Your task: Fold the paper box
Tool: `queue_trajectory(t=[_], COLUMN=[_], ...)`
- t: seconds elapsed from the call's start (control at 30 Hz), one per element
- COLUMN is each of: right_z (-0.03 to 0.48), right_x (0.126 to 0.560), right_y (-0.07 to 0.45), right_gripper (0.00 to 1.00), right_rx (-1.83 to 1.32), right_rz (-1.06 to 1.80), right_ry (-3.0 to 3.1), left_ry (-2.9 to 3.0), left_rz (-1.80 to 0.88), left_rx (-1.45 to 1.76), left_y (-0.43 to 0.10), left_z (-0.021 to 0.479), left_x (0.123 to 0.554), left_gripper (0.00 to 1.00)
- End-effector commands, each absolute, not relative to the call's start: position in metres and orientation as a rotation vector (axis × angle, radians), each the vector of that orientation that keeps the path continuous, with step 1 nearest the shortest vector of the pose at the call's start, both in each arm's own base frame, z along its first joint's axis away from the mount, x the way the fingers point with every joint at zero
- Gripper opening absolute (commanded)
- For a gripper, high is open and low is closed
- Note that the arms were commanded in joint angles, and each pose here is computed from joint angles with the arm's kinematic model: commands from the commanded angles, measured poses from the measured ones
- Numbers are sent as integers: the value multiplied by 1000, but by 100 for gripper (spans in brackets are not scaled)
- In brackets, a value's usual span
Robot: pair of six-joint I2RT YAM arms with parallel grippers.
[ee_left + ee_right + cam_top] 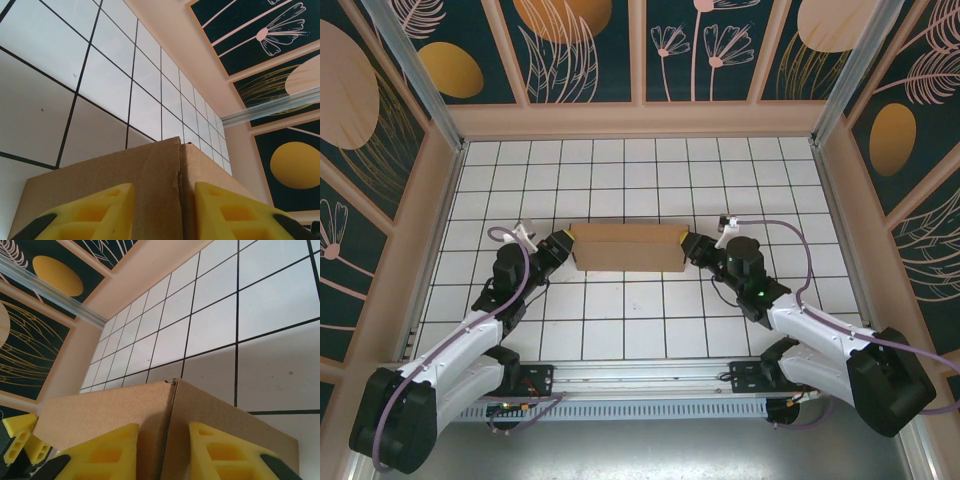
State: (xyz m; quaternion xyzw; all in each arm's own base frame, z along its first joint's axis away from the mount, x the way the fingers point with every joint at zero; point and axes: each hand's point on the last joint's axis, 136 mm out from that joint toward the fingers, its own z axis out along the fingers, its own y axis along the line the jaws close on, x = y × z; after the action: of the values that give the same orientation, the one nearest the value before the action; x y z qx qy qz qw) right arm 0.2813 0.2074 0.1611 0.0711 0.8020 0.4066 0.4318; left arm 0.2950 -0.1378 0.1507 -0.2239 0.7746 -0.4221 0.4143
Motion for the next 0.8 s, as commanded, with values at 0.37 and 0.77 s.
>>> queue_trajectory(t=[0.37, 0.77], right_z=[201, 192], right_x=[287, 287], right_y=[192, 195], right_gripper=[49, 53], right_rx=[-12, 21], right_rz=[902, 942], right_ry=[2103, 2272], left_ry=[2214, 2241], left_rz=[-729, -815], left_rx=[-350, -291], left_y=[-126, -144], left_z=[164, 175], left_x=[282, 287], left_gripper=[70, 72])
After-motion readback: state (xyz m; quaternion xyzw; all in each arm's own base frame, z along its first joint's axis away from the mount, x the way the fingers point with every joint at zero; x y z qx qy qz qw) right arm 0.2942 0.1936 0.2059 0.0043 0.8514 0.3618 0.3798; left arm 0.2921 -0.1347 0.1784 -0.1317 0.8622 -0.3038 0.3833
